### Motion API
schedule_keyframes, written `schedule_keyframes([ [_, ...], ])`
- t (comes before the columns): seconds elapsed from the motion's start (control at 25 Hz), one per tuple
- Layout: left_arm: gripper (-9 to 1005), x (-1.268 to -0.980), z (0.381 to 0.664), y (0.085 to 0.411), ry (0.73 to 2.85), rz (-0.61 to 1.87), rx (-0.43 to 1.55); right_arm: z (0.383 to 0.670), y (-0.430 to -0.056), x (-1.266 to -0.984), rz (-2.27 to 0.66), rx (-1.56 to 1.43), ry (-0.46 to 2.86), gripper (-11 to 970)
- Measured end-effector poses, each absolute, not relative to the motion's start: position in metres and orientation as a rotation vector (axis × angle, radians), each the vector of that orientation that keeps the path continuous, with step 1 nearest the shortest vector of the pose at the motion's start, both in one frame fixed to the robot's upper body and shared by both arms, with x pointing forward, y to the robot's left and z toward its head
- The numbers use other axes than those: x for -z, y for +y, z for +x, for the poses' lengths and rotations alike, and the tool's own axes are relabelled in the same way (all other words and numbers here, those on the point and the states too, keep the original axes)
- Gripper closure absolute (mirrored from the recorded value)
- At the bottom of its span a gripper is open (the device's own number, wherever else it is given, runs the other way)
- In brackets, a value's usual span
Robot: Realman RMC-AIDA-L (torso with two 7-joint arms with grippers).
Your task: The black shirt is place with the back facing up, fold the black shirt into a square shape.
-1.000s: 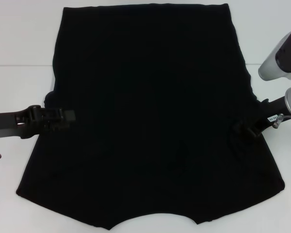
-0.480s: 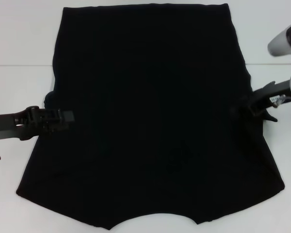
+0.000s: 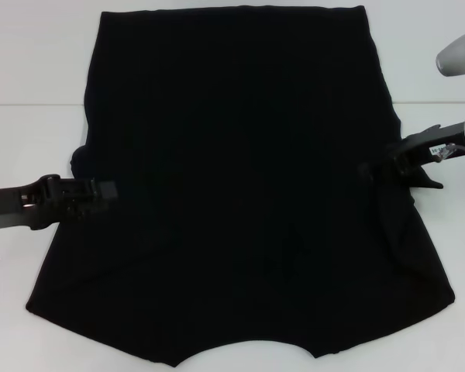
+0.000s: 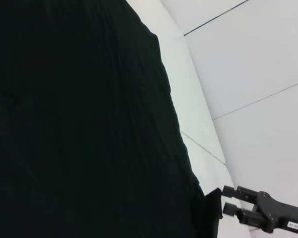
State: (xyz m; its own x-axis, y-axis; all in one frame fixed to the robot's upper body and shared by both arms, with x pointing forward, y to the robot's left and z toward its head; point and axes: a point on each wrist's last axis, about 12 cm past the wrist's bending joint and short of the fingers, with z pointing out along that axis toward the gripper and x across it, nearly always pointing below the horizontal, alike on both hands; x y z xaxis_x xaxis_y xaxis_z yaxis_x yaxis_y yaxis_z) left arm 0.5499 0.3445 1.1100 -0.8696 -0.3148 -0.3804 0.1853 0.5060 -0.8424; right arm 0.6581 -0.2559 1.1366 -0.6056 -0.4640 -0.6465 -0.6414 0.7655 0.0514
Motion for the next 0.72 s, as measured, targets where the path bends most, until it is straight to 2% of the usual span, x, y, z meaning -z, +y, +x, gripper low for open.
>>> schedule_keyframes([
  [0.08, 615, -1.110, 0.550, 0.344, 2.257, -0.107, 1.350, 0.660, -0.258, -1.136, -0.774, -0.357, 2.329, 221],
  [0.48, 615, -1.110, 0.551, 0.341, 2.243, -0.107, 1.371, 0.670, -0.233, -1.141, -0.725, -0.377, 2.279, 230],
  [0.72, 614, -1.110, 0.549, 0.343, 2.232, -0.122, 1.376, 0.660, -0.265, -1.157, -0.516, -0.473, 2.388, 237],
])
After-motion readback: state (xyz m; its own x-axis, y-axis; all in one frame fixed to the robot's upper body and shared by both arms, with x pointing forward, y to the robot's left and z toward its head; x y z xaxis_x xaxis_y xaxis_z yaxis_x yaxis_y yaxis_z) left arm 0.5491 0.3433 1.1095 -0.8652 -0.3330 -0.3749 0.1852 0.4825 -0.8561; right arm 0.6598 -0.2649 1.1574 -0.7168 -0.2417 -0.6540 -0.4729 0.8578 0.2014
